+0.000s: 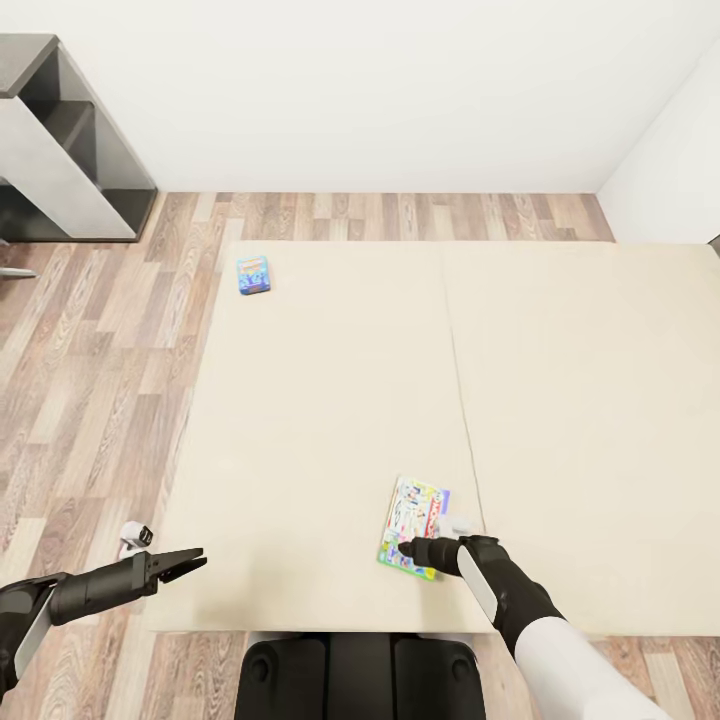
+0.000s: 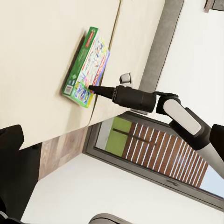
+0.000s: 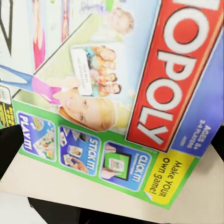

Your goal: Put all the toys in the child's room - the three board games (two on the bed and one on the table), the two jigsaw puzzles on the table, and the tennis ball on the table - inside the toy box on the table in the child's room.

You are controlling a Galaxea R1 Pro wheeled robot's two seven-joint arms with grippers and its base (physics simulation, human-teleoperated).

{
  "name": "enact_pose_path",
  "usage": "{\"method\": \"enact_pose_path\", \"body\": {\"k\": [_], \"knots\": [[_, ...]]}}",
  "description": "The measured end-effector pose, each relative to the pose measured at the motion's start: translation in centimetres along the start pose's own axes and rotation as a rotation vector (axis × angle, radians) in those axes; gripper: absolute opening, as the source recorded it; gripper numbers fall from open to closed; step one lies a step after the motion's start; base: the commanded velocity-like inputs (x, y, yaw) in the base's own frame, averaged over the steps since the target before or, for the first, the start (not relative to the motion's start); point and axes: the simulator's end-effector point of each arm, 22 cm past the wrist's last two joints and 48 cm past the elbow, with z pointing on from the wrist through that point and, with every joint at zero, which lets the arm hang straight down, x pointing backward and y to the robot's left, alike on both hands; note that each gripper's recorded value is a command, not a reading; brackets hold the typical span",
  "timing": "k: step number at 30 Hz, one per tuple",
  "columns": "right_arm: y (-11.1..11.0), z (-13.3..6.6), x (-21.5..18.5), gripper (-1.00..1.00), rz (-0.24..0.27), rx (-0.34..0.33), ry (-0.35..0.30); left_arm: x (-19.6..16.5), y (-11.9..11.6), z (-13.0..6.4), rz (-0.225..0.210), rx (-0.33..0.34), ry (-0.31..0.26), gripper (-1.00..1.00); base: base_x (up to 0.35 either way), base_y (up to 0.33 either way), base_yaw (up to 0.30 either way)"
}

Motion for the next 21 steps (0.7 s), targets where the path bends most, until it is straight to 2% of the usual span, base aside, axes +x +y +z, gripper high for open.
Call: {"method": "enact_pose_path", "body": {"k": [21], "knots": [[0.03,0.0,-0.33,1.0,-0.002,-0.001,-0.015,0.0,-0.02,0.04,0.0,0.001,0.0,1.0,0.0,0.033,0.0]]}}
